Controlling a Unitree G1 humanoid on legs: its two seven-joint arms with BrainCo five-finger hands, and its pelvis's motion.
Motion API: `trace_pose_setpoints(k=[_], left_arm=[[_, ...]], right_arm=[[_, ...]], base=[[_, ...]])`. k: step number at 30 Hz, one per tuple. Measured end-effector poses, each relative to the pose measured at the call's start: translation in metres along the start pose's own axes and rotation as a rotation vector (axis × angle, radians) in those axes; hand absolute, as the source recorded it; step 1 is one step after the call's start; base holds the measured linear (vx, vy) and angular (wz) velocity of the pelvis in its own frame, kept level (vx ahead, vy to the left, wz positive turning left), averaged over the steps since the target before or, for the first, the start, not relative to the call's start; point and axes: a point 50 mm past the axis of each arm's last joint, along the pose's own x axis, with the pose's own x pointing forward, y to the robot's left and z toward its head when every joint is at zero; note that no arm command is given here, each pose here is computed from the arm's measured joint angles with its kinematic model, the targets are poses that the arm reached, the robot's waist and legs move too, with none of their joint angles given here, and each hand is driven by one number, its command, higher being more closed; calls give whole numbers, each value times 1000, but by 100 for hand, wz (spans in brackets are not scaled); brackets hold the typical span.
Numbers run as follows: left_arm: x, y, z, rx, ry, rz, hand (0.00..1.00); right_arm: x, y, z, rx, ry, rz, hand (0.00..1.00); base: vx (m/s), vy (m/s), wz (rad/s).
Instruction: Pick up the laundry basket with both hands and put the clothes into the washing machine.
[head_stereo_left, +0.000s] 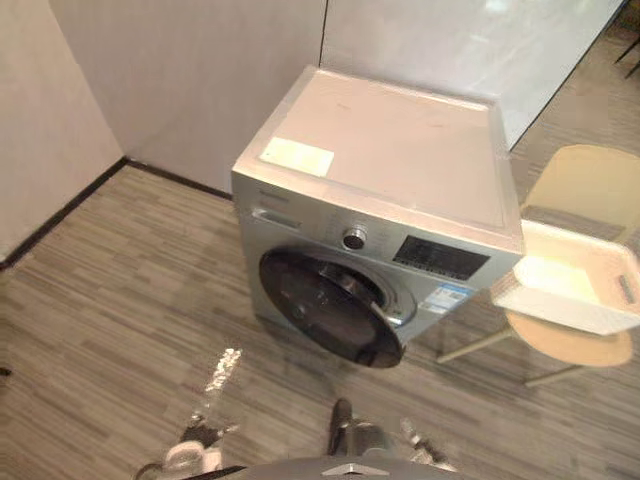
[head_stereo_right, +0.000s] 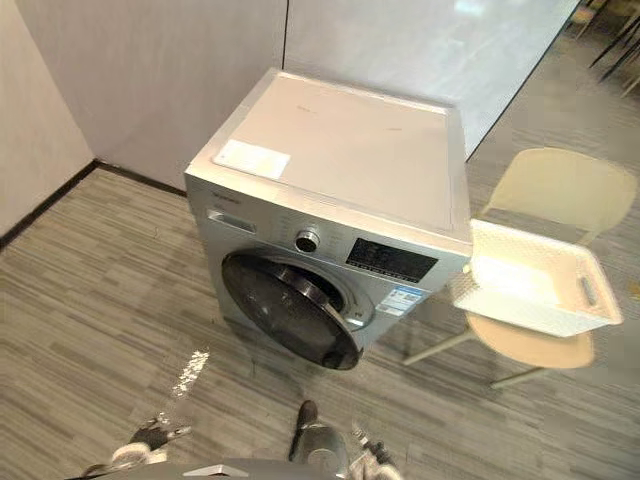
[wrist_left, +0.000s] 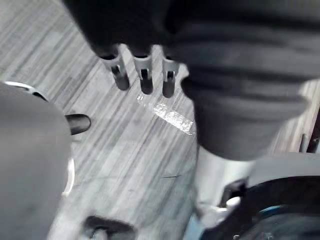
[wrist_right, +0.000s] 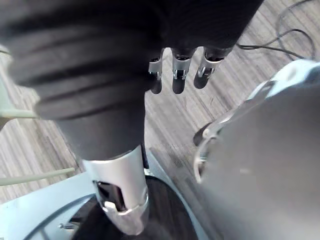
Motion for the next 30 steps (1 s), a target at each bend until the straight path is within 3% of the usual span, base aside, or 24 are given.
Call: trace_pose_setpoints(k=[7,14,20,30], left_arm=[[0,-16,21,0,-80,-34,0],[-1,-24,34,13,-143,-50,0],[3,20,18,89,-63,49,0],[3,18,7,82,-13,45,0]], right_arm=[[2,11,5,-35,-10,35,0],[4,2,15,-67,-44,14,0],[-1,1,-13,-173,44,28,0],[-5,-6,-17,-353,77,114,0]], base=[[372,-216,5],[174,129,-9],[62,126,-27],[5,7,-20]])
